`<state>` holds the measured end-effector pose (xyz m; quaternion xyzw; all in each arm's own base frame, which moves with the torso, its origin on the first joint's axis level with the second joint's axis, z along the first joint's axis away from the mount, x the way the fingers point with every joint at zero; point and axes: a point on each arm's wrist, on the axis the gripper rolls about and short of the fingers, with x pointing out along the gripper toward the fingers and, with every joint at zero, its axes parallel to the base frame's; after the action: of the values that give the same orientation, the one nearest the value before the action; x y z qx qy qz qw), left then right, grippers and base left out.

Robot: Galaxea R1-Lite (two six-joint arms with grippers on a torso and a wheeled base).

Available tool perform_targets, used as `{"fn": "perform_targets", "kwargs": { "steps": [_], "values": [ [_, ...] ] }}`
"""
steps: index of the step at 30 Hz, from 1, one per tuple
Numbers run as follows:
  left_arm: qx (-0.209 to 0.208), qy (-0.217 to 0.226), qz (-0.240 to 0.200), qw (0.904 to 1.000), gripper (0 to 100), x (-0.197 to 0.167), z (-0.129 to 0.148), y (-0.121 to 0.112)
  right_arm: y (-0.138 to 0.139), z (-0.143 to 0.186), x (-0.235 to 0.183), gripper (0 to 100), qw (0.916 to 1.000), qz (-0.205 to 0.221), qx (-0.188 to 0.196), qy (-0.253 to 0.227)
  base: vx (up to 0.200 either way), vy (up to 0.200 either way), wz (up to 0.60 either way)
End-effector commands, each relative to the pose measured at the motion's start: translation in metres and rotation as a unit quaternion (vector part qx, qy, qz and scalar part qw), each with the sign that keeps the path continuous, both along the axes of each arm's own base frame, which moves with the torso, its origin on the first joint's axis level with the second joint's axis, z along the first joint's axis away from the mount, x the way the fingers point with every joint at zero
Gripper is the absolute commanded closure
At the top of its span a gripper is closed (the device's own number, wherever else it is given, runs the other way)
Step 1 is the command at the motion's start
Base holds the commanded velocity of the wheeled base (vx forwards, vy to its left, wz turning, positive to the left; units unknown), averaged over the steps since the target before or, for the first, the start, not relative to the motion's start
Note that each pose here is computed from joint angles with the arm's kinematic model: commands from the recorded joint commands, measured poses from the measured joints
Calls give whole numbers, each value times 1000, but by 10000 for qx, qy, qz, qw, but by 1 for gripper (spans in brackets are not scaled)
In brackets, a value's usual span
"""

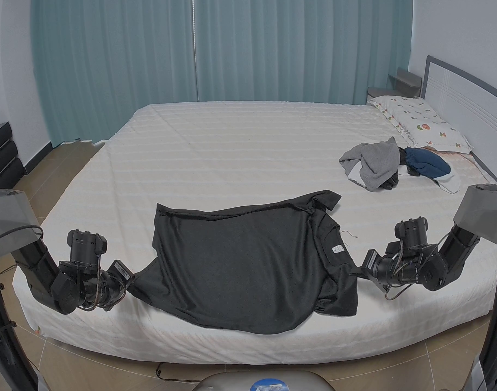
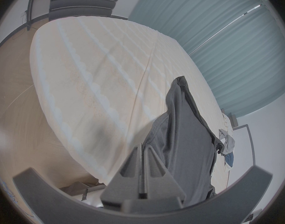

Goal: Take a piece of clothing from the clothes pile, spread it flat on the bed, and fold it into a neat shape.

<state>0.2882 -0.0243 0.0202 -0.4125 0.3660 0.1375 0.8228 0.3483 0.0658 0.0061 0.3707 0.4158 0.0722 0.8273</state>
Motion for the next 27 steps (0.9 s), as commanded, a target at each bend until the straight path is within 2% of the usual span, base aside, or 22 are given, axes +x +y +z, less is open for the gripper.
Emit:
{"fn": "perform_targets", "kwargs": {
  "steps": [1,5,16,20,27],
  "values": [
    [23,-226,101,9997,100,2,11,3,4,34,31,100,9989,-46,96,-458,0,0,0],
    [8,-224,170,9996,100,4,10,6,6,40,51,100,9982,-74,120,-589,0,0,0],
    [-40,-305,254,9992,100,7,10,10,17,21,93,100,9954,-401,-122,-862,0,0,0],
    [-24,-552,393,9977,100,10,12,18,20,15,110,100,9927,-534,-166,-1069,0,0,0],
    [-71,-549,509,9972,100,16,1,22,35,-2,133,100,9859,-856,-237,-1417,0,0,0]
  ]
}}
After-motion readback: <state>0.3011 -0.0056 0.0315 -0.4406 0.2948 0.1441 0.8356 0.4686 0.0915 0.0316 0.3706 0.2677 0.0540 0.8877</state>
